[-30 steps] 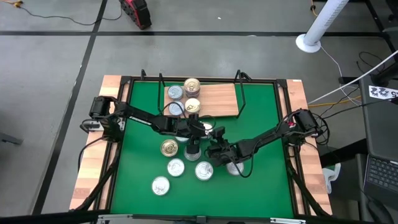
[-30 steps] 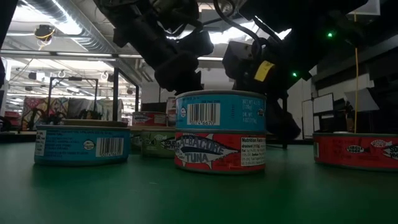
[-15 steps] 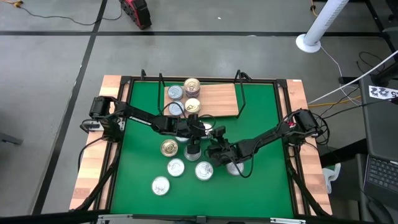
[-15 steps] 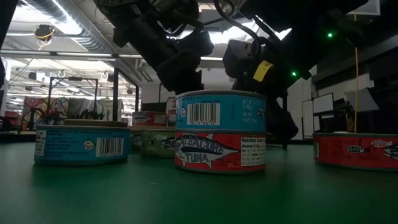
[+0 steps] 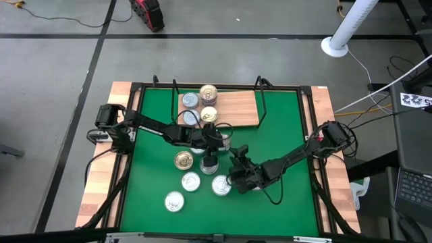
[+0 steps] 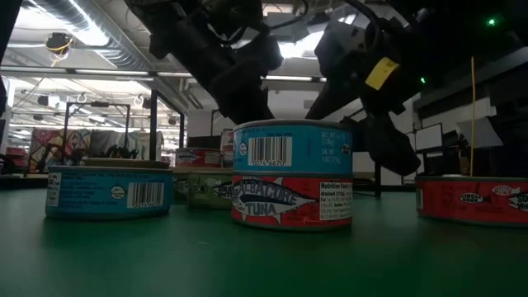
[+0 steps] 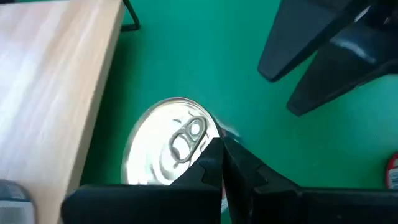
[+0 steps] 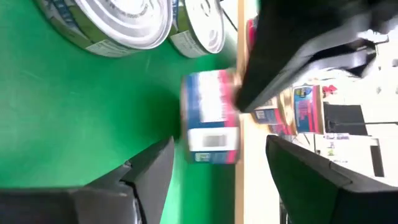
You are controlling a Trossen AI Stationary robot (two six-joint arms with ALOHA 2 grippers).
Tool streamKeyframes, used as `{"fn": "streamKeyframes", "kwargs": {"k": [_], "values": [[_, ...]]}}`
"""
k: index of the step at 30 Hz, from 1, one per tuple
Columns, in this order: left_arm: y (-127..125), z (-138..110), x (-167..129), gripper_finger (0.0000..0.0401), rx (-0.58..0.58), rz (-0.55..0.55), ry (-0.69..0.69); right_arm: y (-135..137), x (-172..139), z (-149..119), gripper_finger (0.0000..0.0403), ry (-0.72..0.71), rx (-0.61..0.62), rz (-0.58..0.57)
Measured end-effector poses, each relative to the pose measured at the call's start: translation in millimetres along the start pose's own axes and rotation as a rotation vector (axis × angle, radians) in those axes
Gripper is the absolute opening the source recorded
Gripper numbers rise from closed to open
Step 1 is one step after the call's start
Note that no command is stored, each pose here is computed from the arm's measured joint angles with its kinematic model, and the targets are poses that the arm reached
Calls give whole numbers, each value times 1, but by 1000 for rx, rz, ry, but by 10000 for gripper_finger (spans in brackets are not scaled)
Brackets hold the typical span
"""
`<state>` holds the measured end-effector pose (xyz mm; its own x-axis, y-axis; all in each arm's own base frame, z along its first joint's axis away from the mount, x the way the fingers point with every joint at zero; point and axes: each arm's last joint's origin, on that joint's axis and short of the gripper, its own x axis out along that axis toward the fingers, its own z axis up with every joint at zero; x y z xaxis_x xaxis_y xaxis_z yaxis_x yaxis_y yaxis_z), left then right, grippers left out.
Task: Stack canned seafood by type on shelf
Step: Stack the blue-pink tuna can on top of the blue-pink tuna can on the shelf
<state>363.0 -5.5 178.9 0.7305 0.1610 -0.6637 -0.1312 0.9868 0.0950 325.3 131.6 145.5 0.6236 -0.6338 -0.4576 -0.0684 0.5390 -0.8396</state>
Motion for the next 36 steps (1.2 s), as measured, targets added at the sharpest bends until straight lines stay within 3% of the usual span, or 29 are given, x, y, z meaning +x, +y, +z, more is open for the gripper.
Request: {"fn": "streamKeyframes", "kwargs": {"k": [7,15,23,26,30,36], "values": [[14,11,-15,0,-49,21,-47,-1,1,0,255,2,2,-1],[36,8,-12,0,-115,70,-18,-1,1,0,255,1,2,-1],[37,19,-29,6,-113,65,-75,-1,1,0,255,1,3,-1],[31,25,-43,35,-61,47,-111,-1,1,0,255,0,4,-1],[22,31,-59,106,-42,22,-146,0,1,1,255,-5,6,9],[4,20,-61,217,8,-17,-40,0,1,1,255,-9,7,24]]}}
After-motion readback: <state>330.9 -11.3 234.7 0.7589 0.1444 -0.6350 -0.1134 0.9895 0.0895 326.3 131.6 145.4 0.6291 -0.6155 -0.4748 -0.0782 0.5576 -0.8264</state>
